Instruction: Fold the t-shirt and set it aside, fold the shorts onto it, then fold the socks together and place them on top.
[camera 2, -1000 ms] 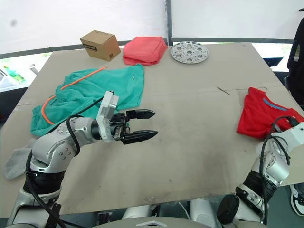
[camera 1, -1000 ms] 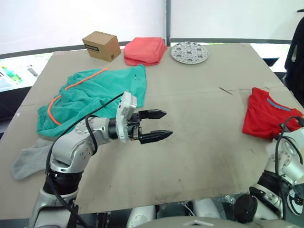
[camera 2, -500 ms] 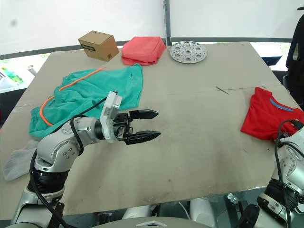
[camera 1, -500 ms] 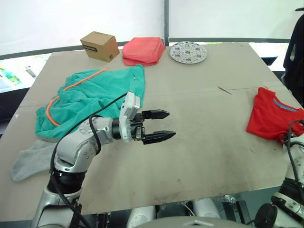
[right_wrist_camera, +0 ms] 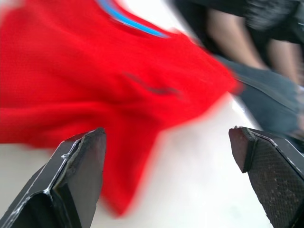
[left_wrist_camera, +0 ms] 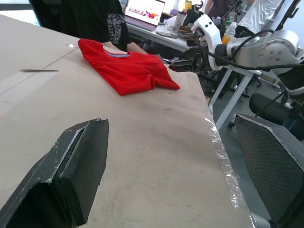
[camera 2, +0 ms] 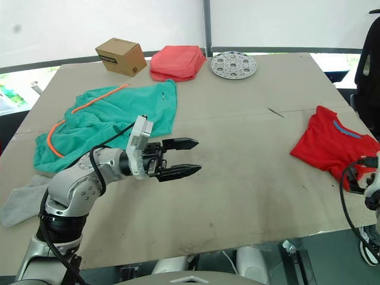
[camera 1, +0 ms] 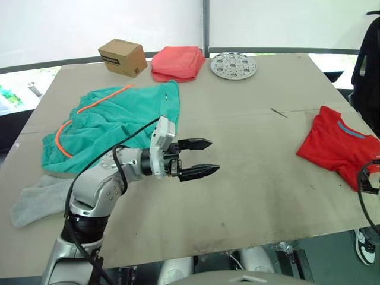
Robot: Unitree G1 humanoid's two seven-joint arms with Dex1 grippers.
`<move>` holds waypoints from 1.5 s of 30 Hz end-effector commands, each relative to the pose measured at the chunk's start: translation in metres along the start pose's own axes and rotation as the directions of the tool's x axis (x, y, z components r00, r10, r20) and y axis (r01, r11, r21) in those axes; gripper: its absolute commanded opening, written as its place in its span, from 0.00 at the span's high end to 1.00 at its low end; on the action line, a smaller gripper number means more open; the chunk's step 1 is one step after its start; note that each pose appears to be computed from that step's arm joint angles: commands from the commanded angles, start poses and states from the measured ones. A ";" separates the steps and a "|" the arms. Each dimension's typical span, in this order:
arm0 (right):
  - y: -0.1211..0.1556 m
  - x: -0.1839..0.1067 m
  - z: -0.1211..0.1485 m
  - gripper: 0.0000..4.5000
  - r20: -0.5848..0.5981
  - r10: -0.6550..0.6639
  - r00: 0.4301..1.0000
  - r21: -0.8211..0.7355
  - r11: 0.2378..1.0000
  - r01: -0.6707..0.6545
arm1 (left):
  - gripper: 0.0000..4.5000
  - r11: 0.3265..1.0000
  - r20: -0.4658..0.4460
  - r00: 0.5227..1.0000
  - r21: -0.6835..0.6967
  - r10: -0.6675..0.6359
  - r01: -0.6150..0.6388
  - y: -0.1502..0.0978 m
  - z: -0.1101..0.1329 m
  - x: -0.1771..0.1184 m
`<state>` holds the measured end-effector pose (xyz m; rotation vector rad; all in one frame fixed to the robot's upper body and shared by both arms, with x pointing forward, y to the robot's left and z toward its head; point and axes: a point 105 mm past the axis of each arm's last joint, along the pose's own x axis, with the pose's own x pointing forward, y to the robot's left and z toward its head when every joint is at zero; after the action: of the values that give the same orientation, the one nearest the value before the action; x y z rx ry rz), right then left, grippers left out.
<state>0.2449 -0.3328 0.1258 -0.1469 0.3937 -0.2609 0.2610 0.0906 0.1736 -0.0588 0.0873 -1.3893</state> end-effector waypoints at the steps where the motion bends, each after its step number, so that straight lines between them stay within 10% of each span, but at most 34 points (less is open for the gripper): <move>1: 0.023 0.007 0.018 0.03 0.044 0.145 0.988 -0.016 0.989 -0.144 | 0.00 0.999 0.021 1.000 0.039 -0.022 0.021 -0.006 0.007 0.005; 19: 0.059 0.057 0.004 0.03 -0.118 0.412 0.903 -0.042 0.907 -0.419 | 0.00 1.000 0.015 1.000 0.007 -0.002 0.002 -0.021 0.005 -0.004; 31: 0.069 0.101 0.032 0.99 -0.020 0.350 0.937 0.146 0.928 -0.344 | 0.00 1.000 0.014 1.000 0.013 0.022 -0.023 -0.020 0.004 -0.004; 38: 0.104 0.120 0.072 0.99 0.087 0.366 0.926 0.208 0.903 -0.376 | 0.00 0.997 0.014 0.998 0.023 0.068 -0.069 -0.014 0.004 -0.012; 45: 0.095 0.115 0.065 0.32 0.147 0.291 0.945 0.137 0.941 -0.311 | 0.00 0.983 0.047 0.982 0.008 0.183 -0.184 -0.006 0.001 -0.017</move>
<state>0.3977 -0.2562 0.1024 0.1321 0.3553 0.0547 0.2524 0.1040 0.1669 -0.0786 0.0951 -1.2347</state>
